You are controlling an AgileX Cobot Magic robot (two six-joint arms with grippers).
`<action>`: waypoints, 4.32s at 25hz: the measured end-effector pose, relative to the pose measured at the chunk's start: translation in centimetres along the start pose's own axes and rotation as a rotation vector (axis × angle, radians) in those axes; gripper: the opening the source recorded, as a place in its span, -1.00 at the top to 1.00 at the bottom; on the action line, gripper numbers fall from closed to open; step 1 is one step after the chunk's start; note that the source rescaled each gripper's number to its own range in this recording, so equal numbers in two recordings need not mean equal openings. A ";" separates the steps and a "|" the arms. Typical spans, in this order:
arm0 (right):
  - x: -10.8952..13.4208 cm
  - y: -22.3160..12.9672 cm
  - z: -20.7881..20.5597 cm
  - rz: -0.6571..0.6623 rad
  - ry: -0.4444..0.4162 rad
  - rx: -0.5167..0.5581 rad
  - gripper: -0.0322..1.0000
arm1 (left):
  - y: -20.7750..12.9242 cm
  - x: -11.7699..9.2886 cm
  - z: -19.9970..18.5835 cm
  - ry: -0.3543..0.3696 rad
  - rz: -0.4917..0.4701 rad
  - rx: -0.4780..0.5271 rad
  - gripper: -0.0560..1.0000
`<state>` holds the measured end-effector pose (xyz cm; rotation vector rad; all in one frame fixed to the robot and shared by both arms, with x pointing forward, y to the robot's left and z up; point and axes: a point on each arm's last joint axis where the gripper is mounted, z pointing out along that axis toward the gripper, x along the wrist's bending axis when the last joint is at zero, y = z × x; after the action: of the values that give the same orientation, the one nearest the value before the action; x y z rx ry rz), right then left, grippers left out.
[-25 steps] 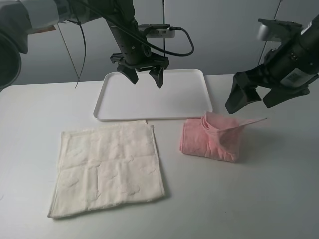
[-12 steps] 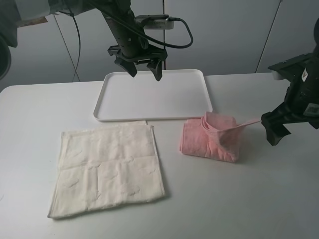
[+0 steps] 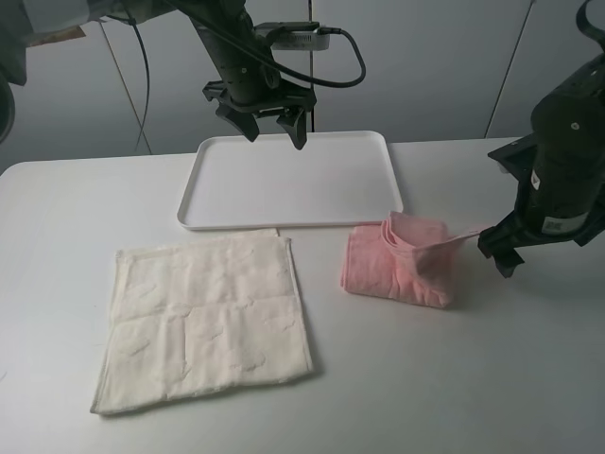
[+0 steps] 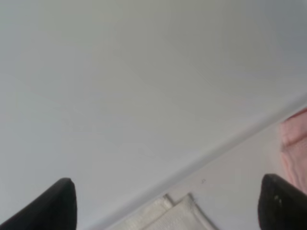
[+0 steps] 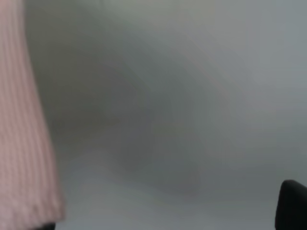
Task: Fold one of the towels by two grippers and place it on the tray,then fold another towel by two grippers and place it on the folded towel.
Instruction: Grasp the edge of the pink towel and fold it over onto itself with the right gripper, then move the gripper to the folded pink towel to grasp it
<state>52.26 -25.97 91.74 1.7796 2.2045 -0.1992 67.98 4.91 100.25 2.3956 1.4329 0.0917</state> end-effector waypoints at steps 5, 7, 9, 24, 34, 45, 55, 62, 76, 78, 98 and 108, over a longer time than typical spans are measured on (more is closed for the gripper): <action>1.0 0.7 -0.1 0.086 0.116 -0.066 -1.00 | 0.0 0.2 0.0 0.021 0.016 0.000 -0.96; 1.3 0.7 -0.1 0.108 0.152 -0.069 -1.00 | 0.0 0.4 0.0 0.039 0.022 0.001 -0.96; 1.6 0.8 -0.2 0.120 0.181 -0.075 -1.00 | 0.0 0.4 0.0 0.049 0.026 0.001 -0.96; 3.3 1.9 -1.0 0.208 0.402 -0.158 -1.00 | 0.0 0.5 0.0 0.055 0.030 0.001 -0.96; 4.0 1.9 0.2 0.238 0.428 -0.111 -1.00 | 0.0 0.5 0.0 0.055 0.030 0.001 -0.96; 5.1 2.2 -0.2 0.283 0.541 -0.107 -1.00 | 0.0 0.5 0.0 0.055 0.030 0.001 -0.96; 6.1 2.6 0.2 0.347 0.639 -0.096 -1.00 | 0.0 0.5 0.0 0.055 0.030 0.001 -0.96; 6.7 3.1 -0.1 0.393 0.733 -0.121 -1.00 | 0.0 0.5 0.0 0.055 0.030 0.001 -0.96; 6.7 2.7 0.0 0.397 0.721 -0.077 -1.00 | 0.0 0.5 0.0 0.055 0.030 0.001 -0.96; 6.6 2.7 0.1 0.401 0.702 -0.074 -1.00 | 0.0 0.5 0.0 0.055 0.030 0.001 -0.96; 3.9 2.4 1.7 0.480 0.672 -0.016 -0.92 | 0.0 0.6 0.0 0.061 0.053 0.002 -0.96; 6.5 2.5 2.5 0.431 0.663 0.006 -0.82 | 0.0 0.6 0.0 0.062 0.056 0.002 -0.96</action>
<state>53.79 -20.11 87.49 2.5321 2.0985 0.5538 68.25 5.41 100.21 2.4552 1.3937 0.1803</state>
